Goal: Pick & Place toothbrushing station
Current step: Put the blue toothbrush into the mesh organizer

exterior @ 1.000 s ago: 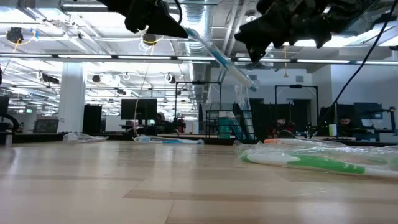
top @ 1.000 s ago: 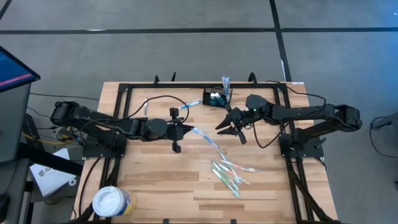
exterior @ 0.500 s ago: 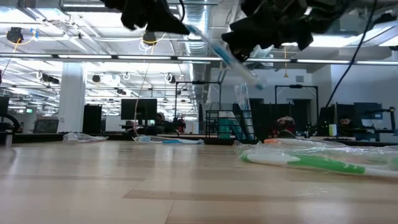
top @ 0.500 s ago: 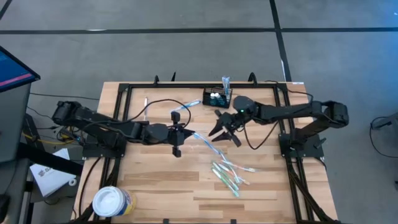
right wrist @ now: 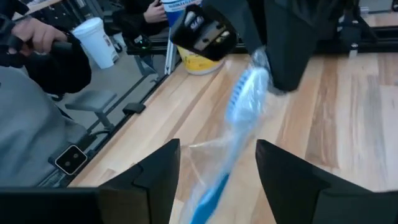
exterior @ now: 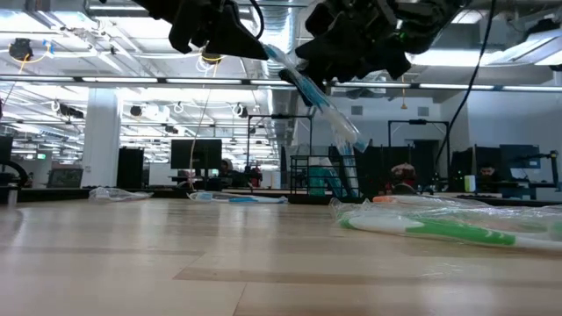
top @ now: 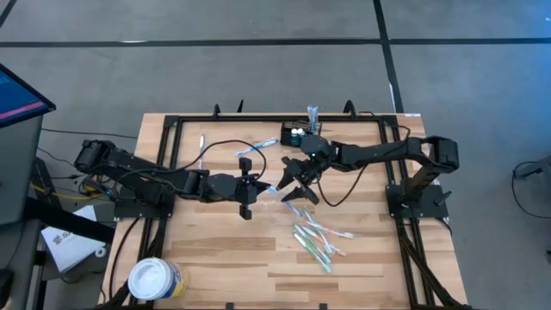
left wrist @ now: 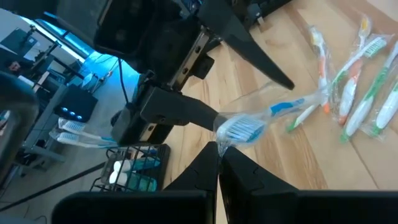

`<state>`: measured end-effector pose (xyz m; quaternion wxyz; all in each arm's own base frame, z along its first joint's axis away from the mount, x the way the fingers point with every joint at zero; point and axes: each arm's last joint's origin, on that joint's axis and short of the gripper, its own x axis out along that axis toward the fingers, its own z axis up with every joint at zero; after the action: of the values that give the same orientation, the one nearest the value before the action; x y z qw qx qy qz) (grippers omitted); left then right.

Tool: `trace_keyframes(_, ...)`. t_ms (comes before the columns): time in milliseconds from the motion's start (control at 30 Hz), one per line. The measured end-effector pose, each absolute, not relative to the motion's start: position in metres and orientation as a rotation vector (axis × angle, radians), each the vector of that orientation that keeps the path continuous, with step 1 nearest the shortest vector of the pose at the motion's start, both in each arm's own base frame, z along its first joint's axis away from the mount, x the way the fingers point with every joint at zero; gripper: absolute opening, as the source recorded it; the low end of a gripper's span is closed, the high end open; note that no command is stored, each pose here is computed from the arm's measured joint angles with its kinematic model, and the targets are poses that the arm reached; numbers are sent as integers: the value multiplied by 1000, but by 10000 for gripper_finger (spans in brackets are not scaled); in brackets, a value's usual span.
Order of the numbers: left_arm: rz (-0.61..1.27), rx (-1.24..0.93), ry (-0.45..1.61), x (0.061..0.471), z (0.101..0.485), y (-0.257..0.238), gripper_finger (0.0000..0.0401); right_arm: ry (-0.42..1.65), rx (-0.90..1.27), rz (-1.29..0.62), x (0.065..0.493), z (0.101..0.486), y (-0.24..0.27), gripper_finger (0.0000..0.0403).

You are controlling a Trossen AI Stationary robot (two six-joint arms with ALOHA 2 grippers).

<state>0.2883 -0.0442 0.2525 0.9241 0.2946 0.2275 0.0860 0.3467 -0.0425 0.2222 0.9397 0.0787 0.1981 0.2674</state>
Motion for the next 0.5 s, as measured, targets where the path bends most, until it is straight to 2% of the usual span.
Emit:
trace_keyframes(167,176,605,469,288,252,-44,0,404,162,553,347,224,-42,185)
trace_keyframes(500,175,604,468,288,252,-44,0,413,141,549,348,222,-38,113)
